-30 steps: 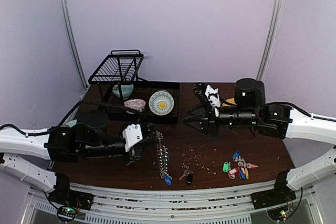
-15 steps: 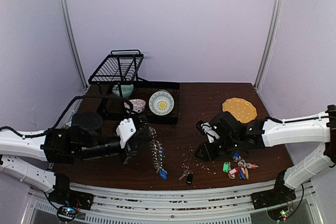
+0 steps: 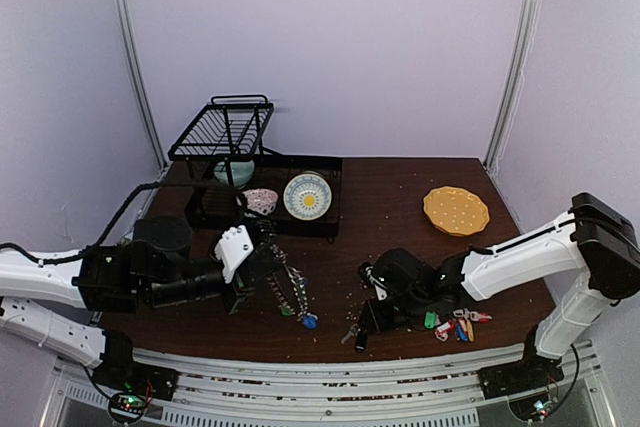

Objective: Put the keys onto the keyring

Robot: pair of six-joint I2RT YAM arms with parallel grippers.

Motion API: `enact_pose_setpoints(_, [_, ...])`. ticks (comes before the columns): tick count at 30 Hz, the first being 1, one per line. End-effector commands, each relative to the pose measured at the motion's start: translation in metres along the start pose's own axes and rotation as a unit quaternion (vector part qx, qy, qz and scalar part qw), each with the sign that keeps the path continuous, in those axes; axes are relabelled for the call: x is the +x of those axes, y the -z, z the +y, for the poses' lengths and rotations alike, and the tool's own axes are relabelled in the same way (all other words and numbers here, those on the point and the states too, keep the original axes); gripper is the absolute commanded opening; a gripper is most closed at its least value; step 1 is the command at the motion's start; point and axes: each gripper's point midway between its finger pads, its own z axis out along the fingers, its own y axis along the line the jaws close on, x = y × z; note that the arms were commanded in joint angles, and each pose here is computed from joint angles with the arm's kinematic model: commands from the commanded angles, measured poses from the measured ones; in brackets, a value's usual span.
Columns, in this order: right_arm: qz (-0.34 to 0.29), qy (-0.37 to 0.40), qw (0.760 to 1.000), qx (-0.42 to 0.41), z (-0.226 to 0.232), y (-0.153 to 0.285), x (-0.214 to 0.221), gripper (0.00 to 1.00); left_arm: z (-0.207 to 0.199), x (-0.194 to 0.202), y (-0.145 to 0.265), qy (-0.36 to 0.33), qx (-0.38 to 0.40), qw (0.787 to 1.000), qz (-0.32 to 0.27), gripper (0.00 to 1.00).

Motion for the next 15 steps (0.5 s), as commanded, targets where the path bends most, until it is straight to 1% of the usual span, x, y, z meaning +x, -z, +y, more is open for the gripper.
enact_pose_setpoints(1, [0.023,-0.008,1.000,0.014,-0.006,-0.009,0.008,0.14,0.013,-0.031,0.011,0.023,-0.021,0.998,-0.048,0.00])
enact_pose_setpoints(3, [0.029,-0.009,0.999,0.012,-0.005,-0.006,0.010,0.14,0.013,-0.031,0.011,0.021,-0.020,0.999,-0.046,0.00])
enact_pose_setpoints(7, [0.020,-0.013,1.000,0.014,-0.004,0.003,0.007,0.23,0.011,-0.029,0.011,0.015,-0.016,0.999,-0.041,0.00])
enact_pose_setpoints(9, [0.016,-0.014,1.000,0.019,-0.006,0.006,0.005,0.23,0.011,-0.029,0.012,0.012,-0.013,0.999,-0.041,0.00])
enact_pose_setpoints(15, [0.022,-0.036,0.999,0.015,-0.007,0.002,0.015,0.13,0.011,-0.029,0.016,0.000,-0.012,0.999,-0.046,0.00])
